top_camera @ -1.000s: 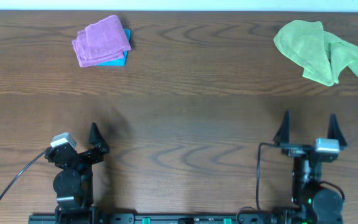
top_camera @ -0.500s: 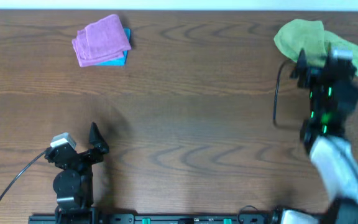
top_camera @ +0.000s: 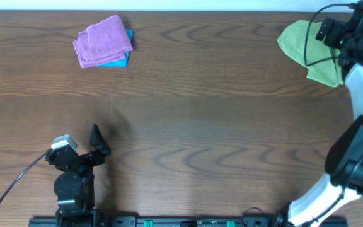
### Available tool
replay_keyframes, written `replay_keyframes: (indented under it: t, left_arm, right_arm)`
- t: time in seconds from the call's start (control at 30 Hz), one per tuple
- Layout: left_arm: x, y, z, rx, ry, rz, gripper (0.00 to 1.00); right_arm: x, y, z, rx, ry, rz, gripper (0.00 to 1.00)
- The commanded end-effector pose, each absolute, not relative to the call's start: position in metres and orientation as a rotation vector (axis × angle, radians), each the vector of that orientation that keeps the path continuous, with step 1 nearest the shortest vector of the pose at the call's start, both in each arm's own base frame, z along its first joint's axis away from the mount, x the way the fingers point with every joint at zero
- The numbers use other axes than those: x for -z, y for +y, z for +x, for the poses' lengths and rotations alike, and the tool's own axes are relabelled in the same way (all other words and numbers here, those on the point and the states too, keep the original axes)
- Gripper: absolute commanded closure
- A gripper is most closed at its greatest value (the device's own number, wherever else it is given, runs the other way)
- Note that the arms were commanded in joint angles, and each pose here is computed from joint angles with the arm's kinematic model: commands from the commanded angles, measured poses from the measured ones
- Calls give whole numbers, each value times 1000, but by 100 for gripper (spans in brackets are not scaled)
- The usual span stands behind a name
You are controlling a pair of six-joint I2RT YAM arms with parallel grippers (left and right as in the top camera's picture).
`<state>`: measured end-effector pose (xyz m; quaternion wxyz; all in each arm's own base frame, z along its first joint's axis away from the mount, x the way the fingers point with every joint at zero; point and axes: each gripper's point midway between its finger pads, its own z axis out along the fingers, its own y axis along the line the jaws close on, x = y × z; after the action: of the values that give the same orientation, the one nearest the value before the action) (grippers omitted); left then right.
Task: Fold the cloth
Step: 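Reach the right gripper to the crumpled green cloth and grasp it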
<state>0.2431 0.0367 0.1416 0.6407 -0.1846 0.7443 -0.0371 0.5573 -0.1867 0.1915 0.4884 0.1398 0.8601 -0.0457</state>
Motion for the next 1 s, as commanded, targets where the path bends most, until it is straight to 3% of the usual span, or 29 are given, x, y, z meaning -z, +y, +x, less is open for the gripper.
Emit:
replay_keyframes:
  t: [0.0, 0.23, 0.57, 0.8, 0.97]
  left_arm:
    - [-121, 40, 241, 52, 1747, -425, 5]
    - [-121, 40, 241, 52, 1747, -425, 4]
    - [-121, 40, 241, 52, 1747, -425, 5]
    - [-121, 40, 241, 52, 1747, -425, 4]
    - [-121, 40, 241, 52, 1747, -425, 5]
  right_arm:
    - [-176, -204, 566, 86, 2132, 410, 1]
    - [-125, -202, 555, -69, 2281, 492, 1]
    - [-117, -169, 548, -284, 2339, 438, 1]
    - [-100, -193, 531, 179, 2459, 456, 1]
    - [-86, -185, 536, 329, 2493, 391, 1]
